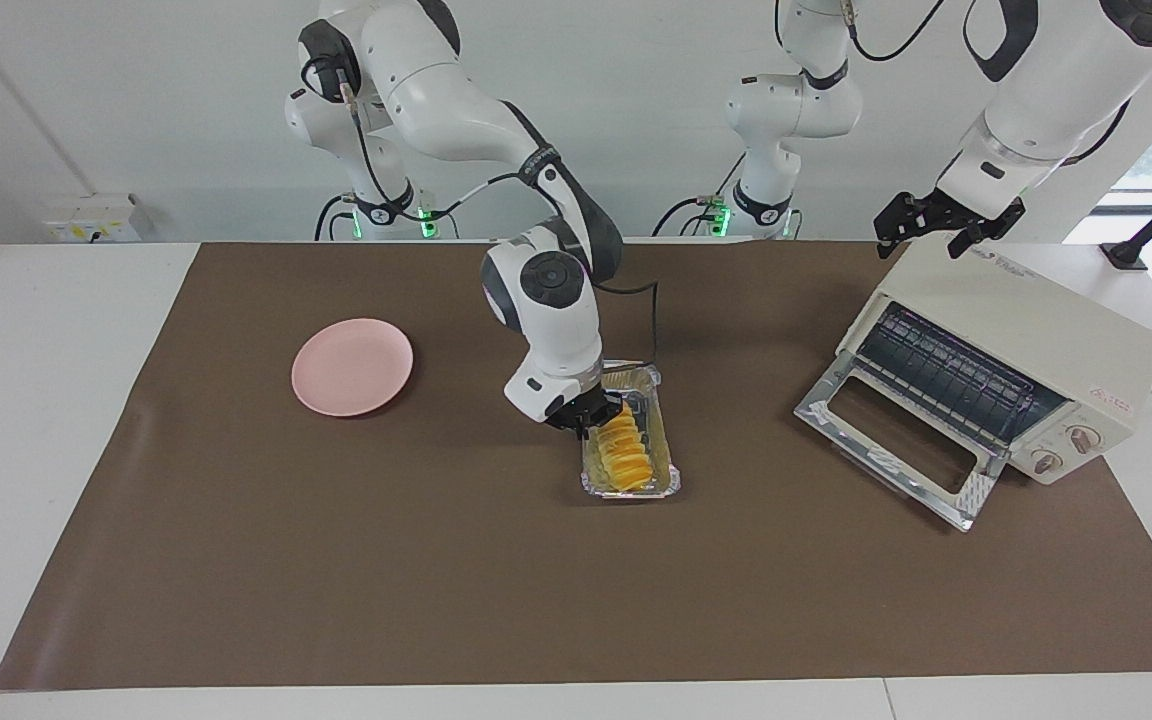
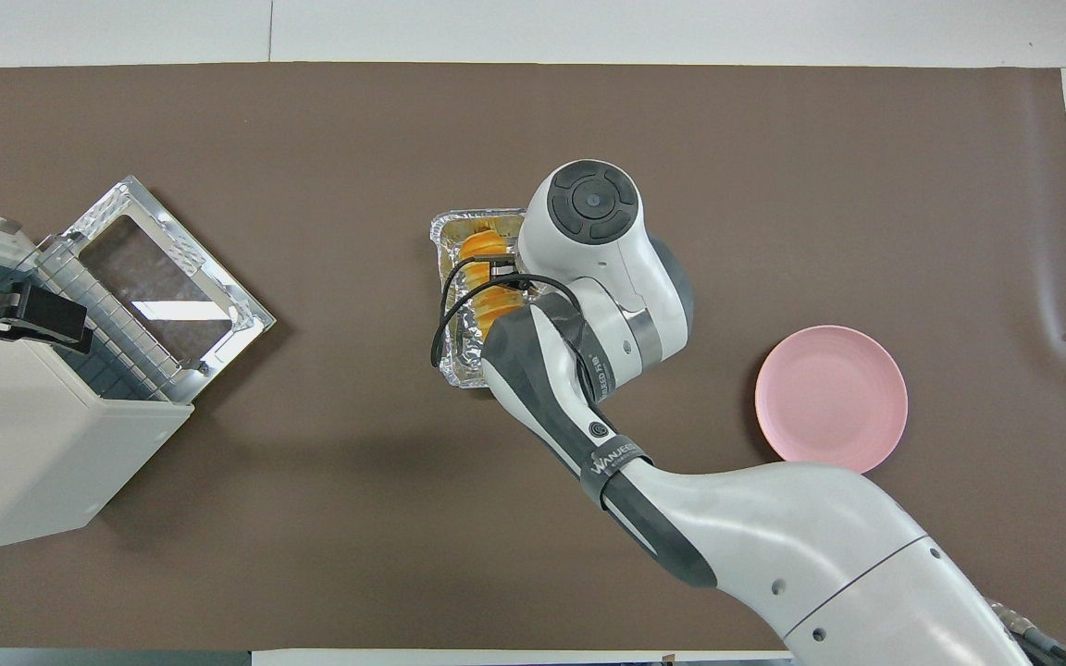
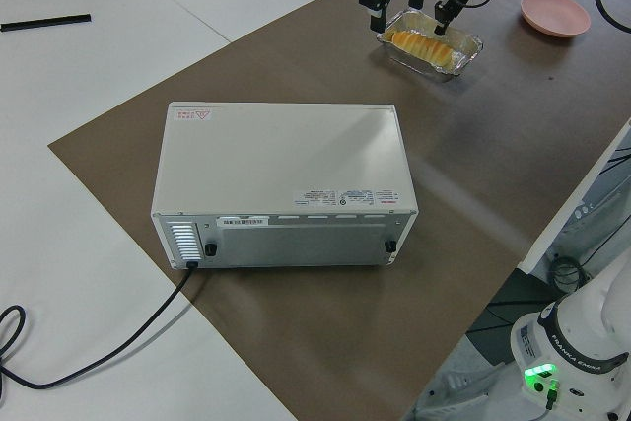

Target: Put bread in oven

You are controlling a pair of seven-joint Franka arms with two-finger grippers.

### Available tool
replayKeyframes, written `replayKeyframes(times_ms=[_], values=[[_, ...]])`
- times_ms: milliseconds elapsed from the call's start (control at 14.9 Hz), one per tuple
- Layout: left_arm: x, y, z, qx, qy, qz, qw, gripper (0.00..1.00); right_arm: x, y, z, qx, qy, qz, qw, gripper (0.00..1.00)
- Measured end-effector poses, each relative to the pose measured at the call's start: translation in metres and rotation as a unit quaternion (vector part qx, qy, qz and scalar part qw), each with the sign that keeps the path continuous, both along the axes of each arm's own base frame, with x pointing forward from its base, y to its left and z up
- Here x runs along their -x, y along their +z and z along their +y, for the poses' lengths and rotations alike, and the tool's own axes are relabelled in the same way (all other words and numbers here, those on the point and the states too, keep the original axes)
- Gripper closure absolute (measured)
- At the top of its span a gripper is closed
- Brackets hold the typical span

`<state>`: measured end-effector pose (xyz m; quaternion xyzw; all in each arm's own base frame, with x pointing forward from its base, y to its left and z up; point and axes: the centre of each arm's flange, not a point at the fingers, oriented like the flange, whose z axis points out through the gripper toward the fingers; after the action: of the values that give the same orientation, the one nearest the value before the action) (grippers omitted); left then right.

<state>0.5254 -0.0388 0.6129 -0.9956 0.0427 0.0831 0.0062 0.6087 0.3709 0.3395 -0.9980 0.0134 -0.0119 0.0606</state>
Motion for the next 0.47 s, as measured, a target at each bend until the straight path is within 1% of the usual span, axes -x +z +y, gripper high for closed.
replayKeyframes(times_ms=[67, 335, 470], values=[[0.0, 0.0, 0.0, 0.0, 0.0, 0.0, 1.0, 0.0, 0.0, 0.002, -0.001, -0.001, 0.0, -0.001, 1.0, 0.71], [0.0, 0.0, 0.0, 0.0, 0.0, 0.0, 1.0, 0.0, -0.003, 0.007, -0.006, 0.0, -0.005, -0.003, 1.0, 0.32], [0.0, 0.0, 0.0, 0.0, 0.0, 0.0, 1.0, 0.0, -0.006, 0.013, -0.016, 0.004, -0.011, 0.001, 1.0, 0.12]])
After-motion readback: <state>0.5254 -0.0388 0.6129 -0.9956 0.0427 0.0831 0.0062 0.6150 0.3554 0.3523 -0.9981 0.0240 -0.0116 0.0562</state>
